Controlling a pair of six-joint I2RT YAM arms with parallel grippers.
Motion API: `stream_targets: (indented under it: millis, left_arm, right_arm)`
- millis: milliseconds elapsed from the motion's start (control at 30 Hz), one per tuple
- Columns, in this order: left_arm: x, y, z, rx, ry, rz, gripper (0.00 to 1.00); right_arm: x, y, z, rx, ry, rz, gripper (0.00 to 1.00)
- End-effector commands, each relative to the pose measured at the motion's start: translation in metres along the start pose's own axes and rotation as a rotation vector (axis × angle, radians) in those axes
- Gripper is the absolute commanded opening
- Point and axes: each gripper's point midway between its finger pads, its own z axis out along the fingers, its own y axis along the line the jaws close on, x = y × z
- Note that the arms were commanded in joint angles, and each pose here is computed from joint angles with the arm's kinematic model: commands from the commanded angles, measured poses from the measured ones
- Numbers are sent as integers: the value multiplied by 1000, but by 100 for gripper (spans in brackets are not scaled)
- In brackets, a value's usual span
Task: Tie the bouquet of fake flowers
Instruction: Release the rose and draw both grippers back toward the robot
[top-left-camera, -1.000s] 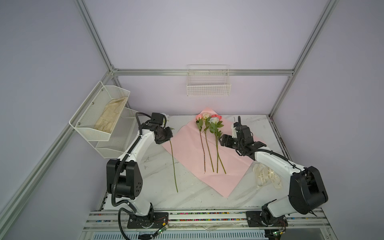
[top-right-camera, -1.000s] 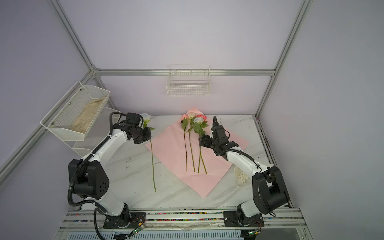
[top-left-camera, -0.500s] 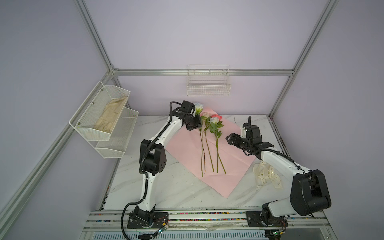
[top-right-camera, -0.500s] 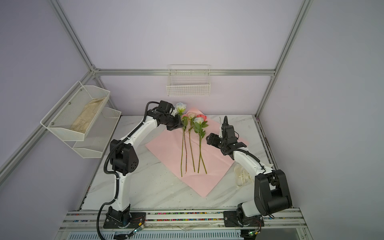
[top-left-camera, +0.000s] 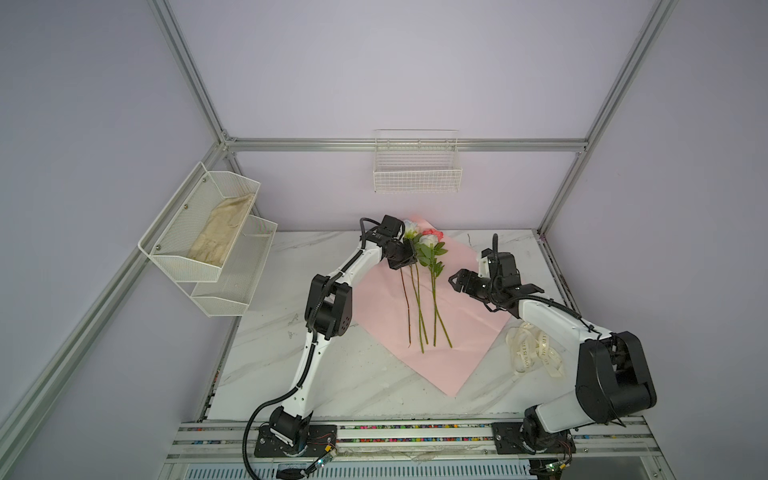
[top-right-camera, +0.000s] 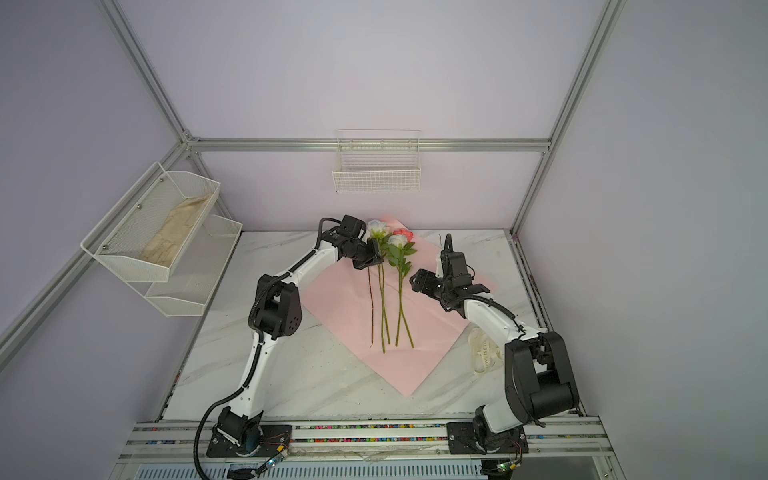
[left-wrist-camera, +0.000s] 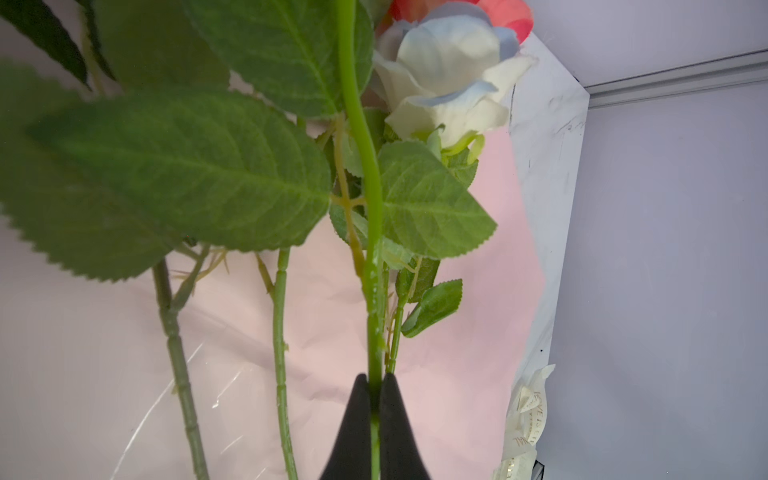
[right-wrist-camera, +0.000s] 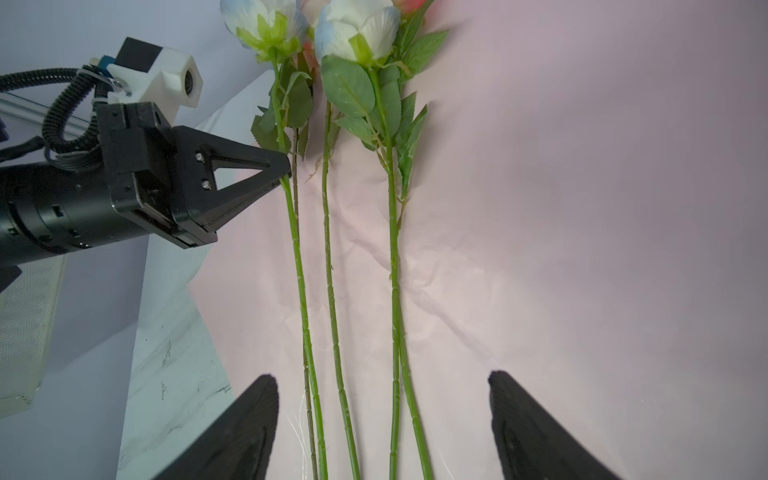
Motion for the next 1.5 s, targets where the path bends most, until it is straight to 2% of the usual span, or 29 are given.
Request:
stream_targets:
  millis: [0,167,300,467,500,633,733,833,867,1000,1100,1300,1367,1467]
  left_arm:
    - [-29,-45,-19,105,-110,59,1]
    - [-38,-41,-13,95,-148,62,2]
    - [-35,-33,-7,74,-133,55,5]
    - [-29,-31,-3,70,-107,54,22]
    - [-29,-32,-5,68,-108,61,23]
    - [-29,-43,-19,83,-112,82,29]
    - [-25,-55,-39,98,-102,101,34]
    - [-17,-68,-67,99,-108,151,40]
    - [-15,-72,-81,90,-124,175,41]
    - [5,-70,-131,-9,-199,296,44]
    - [32,-51,-159,-110,-262,382,47]
    - [97,-12,-197,-104,-354,448,53]
    - [121,0,-200,-105,-351,472,55]
    - [154,17,-207,-94,-348,494,59]
  right_arm:
    - [7,-6,6,-3,24,5,82]
    - [8,-4,10,-16,36,7,82]
    - [8,-4,11,-18,41,7,82]
    - [8,0,10,-35,44,7,82]
    - [9,1,9,-39,46,5,82]
    - [8,4,-1,-46,26,-10,83]
    - [0,8,-22,-40,-43,-43,85]
    - [-17,13,-56,-22,-165,-73,97]
    - [-18,13,-65,-19,-187,-68,97]
    - [11,10,-77,-46,-82,9,97]
    - [47,-3,-79,-32,25,101,97]
    - [110,-38,-100,58,130,232,95]
    - [128,-54,-110,133,154,260,93]
    - [157,-66,-116,142,199,320,89]
